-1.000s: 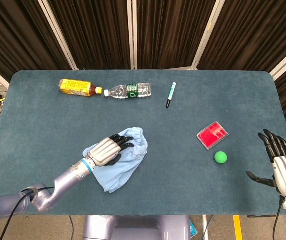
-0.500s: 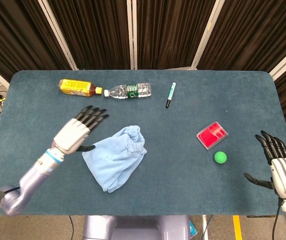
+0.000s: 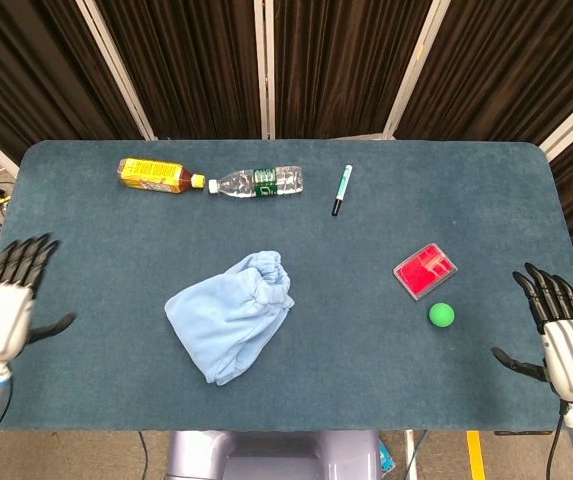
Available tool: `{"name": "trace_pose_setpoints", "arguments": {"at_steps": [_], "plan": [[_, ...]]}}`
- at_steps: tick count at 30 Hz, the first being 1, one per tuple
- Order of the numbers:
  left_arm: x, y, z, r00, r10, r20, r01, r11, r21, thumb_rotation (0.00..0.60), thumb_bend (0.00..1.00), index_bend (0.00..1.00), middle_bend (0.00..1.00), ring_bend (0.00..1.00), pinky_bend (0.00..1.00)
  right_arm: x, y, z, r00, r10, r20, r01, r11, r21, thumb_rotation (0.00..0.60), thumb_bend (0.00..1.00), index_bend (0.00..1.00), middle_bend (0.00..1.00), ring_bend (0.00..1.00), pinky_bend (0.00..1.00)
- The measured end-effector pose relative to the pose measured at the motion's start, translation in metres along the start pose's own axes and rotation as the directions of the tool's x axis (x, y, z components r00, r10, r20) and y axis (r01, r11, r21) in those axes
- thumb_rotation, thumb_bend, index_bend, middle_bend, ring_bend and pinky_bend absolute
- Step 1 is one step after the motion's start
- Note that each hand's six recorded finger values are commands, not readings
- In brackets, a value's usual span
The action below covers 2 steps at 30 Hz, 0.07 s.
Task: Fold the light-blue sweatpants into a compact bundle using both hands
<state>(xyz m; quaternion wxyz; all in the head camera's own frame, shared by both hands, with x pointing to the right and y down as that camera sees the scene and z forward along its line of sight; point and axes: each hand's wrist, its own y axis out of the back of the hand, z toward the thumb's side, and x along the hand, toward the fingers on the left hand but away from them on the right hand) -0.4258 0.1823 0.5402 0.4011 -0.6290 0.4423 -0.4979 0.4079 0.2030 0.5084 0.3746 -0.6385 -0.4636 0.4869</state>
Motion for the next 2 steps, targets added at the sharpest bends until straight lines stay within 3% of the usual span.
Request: {"name": "trace_pose_setpoints", "arguments": {"at_steps": [2], "plan": [[-0.0201, 0.0045, -0.0105, 0.999, -0.003, -0.051, 0.003, 1.000, 0.017, 0.600, 0.00, 0.00, 0.00, 0.00, 0.00, 0.0012, 0.0015, 0.0016, 1.000, -0.024, -0.012, 0.024, 0.999, 0.027, 0.600, 0.00, 0.00, 0.00, 0.00, 0.00]]}}
